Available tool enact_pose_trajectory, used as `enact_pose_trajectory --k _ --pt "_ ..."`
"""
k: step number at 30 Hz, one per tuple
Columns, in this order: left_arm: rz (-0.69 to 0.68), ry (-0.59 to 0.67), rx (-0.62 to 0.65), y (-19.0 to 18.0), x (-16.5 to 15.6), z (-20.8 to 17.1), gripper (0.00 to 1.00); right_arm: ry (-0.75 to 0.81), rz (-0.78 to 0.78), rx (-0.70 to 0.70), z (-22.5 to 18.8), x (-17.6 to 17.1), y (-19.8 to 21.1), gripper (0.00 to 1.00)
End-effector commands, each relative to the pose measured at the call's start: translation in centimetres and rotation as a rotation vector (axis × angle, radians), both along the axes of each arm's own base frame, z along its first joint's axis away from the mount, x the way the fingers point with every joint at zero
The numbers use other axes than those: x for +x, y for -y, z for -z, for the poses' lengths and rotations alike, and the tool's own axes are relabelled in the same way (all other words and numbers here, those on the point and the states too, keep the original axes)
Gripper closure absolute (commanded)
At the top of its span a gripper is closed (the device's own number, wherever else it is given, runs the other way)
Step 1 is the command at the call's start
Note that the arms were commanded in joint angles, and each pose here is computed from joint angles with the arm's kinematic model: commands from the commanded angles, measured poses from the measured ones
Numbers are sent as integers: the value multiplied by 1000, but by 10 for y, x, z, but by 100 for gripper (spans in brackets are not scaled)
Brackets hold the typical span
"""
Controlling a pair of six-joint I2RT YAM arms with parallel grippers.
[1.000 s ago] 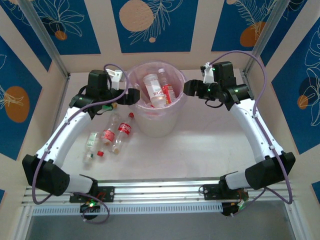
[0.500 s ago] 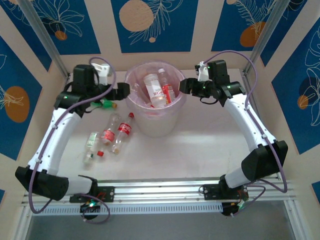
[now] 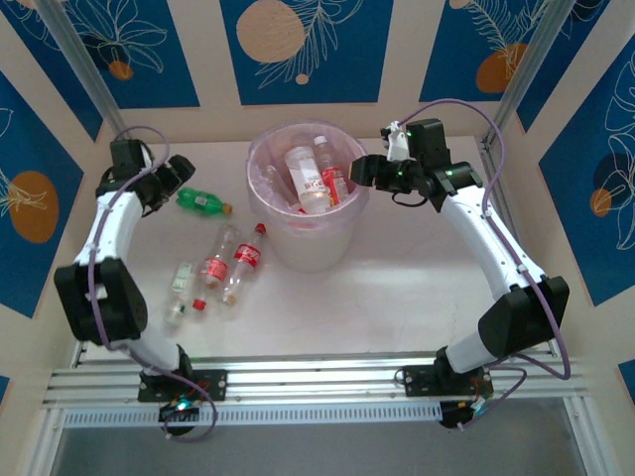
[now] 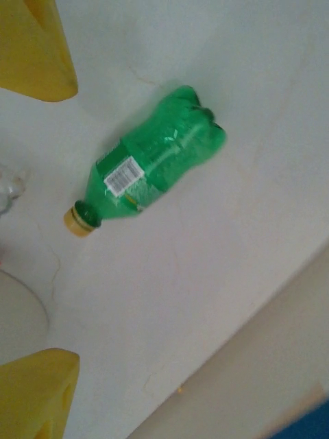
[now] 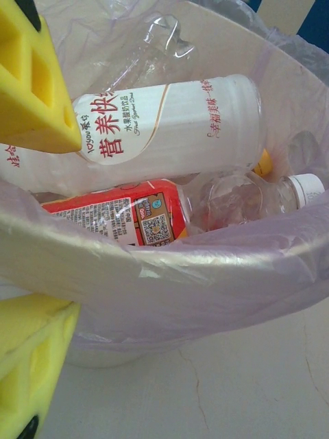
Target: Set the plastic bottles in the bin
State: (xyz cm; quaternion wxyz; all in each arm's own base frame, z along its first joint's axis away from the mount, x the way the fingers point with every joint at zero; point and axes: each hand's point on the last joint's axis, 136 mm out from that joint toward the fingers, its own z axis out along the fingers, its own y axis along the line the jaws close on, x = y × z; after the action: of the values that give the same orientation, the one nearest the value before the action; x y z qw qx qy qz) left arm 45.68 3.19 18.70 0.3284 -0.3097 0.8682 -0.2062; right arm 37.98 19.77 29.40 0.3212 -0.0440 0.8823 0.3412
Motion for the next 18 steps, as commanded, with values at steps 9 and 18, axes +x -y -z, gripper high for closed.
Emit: enact_pose_trajectory --k 9,18 --pt "-352 -109 -303 -11 36 96 11 2 -16 -6 3 -11 1 44" --pt "-390 -156 -366 -4 51 145 14 4 -2 -14 4 -14 9 44"
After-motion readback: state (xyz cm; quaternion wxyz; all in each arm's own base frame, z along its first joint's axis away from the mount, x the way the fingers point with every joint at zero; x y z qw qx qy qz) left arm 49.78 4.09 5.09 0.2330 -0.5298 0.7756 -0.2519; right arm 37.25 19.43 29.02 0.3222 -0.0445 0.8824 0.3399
